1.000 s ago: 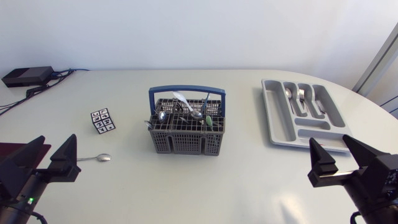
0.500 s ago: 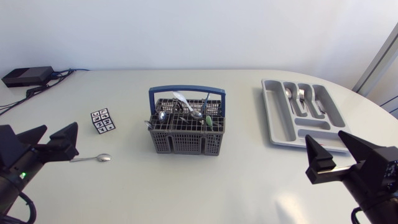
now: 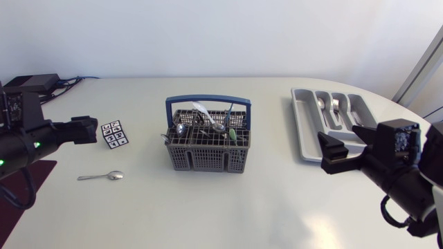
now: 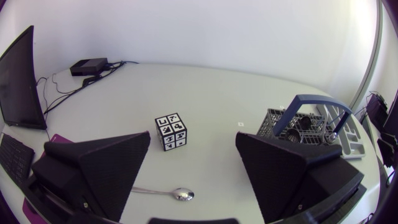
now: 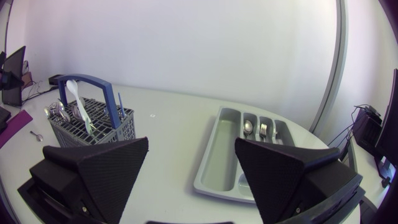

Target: Transfer all utensils from the basket to the drawer tray.

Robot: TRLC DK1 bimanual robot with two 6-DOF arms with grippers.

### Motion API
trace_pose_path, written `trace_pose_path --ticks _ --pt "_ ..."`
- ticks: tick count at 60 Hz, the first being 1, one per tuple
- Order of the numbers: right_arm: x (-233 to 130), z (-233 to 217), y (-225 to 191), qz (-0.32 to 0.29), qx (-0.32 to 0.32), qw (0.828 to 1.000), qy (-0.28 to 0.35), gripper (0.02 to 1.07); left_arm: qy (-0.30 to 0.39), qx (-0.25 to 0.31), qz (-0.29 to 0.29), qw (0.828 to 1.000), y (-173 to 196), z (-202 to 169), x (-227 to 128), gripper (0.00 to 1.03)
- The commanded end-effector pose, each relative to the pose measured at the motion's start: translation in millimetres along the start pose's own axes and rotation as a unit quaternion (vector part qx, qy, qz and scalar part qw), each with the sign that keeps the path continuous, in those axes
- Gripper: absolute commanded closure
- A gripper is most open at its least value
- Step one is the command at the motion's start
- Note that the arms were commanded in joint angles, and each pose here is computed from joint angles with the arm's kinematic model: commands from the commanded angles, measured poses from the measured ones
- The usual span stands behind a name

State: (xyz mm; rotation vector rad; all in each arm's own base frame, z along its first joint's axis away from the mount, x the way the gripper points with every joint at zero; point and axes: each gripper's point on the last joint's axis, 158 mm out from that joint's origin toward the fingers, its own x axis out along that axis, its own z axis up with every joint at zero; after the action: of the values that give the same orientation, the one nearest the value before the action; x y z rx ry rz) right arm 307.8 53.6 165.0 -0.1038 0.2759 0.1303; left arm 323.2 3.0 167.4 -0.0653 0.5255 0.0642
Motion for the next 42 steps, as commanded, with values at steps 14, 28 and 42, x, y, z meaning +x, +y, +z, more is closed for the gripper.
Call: trace_pose_path --ticks 14,28,42 --pt "18.8 3.2 18.5 0.023 0.000 0.998 0.052 0.07 0.083 0.220 -0.008 0.972 -2.6 2.5 22.1 0.07" --pt "32.7 -18.6 30.2 0.043 -0.019 0.991 0.128 0.07 0.149 0.248 0.005 0.957 15.8 -11.2 50.6 0.07" --pt "39.2 -39.4 50.8 0.108 -0.006 0.971 0.214 0.07 0.196 0.335 -0.048 0.920 14.9 -32.2 72.7 0.08"
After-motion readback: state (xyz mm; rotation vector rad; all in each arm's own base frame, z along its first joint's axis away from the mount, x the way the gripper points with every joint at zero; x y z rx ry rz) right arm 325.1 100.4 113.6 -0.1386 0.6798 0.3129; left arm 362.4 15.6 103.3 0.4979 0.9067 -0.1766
